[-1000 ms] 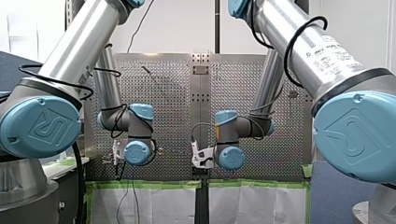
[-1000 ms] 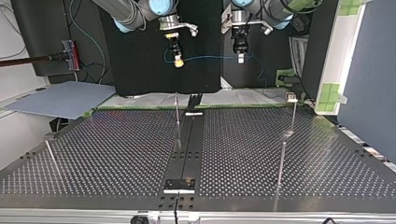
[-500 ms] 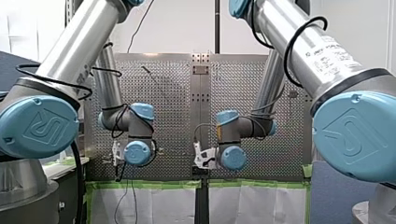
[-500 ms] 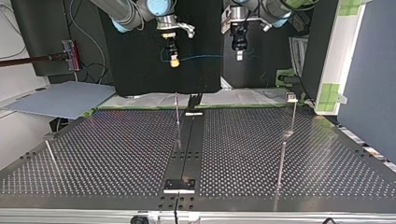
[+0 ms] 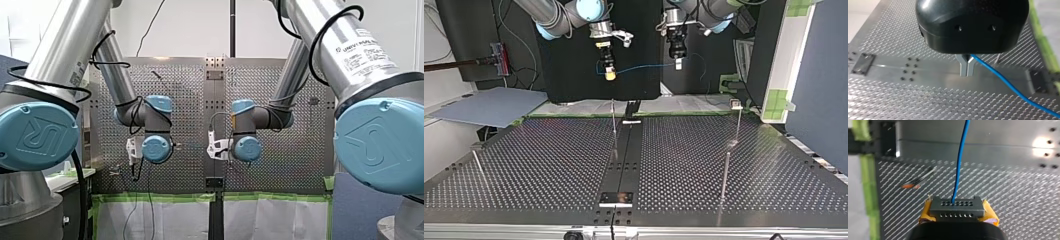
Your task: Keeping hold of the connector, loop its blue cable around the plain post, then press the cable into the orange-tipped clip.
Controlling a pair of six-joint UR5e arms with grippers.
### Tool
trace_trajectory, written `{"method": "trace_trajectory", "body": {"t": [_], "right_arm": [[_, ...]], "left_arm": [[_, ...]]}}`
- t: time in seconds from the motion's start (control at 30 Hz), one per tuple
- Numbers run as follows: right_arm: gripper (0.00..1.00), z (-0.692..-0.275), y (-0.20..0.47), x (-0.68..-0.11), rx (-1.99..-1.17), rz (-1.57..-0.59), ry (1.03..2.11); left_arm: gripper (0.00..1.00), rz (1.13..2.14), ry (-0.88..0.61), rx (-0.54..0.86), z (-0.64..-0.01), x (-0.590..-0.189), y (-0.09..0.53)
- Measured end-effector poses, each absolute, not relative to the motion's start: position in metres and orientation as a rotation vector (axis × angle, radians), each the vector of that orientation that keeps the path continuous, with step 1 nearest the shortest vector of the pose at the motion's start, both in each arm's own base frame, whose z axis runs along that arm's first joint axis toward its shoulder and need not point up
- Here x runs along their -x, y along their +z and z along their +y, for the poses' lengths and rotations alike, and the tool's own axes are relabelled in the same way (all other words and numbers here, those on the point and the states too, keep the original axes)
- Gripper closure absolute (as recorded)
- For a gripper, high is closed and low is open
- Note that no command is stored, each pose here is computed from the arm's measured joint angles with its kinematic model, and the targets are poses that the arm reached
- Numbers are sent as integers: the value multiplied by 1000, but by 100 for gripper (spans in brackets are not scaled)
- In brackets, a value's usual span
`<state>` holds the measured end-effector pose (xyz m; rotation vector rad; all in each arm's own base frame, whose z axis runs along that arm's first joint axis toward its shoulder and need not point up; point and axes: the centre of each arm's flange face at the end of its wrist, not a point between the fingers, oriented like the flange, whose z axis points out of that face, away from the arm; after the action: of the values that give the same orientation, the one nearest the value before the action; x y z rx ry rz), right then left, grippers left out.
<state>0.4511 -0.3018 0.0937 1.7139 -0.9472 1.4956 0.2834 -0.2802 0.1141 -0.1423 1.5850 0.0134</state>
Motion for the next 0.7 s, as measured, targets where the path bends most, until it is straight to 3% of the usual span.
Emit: {"method": "trace_trajectory", "body": {"t": [0.7], "right_arm": [[100,-335,264,-497,-1635,-808,1812]], "left_arm": [[100,1459,61,320,-285,-315,226]]}}
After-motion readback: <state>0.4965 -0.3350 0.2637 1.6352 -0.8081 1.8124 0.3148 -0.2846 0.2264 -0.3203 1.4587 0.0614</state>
